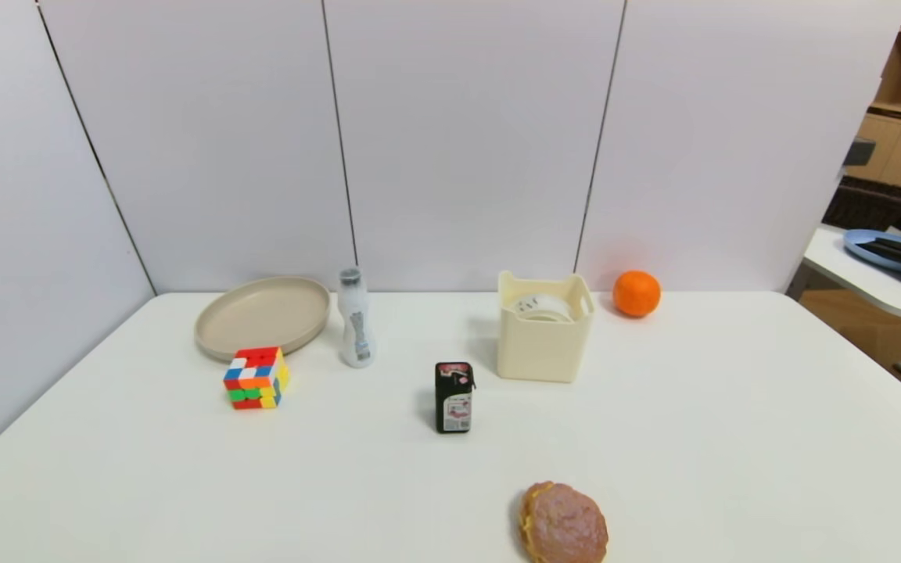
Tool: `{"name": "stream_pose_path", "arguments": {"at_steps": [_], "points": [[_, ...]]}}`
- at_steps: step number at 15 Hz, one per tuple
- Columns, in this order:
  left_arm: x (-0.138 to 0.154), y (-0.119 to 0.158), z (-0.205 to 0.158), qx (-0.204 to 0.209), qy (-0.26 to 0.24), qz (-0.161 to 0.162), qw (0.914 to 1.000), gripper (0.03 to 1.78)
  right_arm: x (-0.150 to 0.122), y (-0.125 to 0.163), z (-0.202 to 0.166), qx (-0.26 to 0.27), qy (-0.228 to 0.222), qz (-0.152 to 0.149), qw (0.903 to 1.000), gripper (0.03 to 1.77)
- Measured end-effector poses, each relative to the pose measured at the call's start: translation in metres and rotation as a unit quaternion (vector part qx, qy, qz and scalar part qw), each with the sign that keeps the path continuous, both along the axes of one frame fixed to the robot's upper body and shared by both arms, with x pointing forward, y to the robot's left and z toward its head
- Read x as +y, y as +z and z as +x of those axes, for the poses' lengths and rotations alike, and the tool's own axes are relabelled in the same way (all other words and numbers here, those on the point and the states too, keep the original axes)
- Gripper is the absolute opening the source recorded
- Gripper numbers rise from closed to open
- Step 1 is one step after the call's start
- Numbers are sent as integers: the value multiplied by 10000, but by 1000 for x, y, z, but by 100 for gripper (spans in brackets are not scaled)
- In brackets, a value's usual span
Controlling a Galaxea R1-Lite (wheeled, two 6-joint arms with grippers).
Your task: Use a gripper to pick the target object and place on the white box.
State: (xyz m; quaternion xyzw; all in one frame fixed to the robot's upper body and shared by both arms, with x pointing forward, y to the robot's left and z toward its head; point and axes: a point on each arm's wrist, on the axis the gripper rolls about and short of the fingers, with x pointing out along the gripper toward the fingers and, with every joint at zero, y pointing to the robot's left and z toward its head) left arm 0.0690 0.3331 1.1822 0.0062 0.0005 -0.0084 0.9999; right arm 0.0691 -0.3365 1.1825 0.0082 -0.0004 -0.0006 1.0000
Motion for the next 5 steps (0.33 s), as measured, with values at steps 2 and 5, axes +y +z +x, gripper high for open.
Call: {"name": "stream_pose_path", "arguments": {"at_steps": [2,5], "points": [[0,0,0,2,-1,0,10000,169,0,0,0,0,4,-1,10000,170],[0,0,0,5,0,0,10000,169,0,0,0,0,2,-7,10000,170]]}}
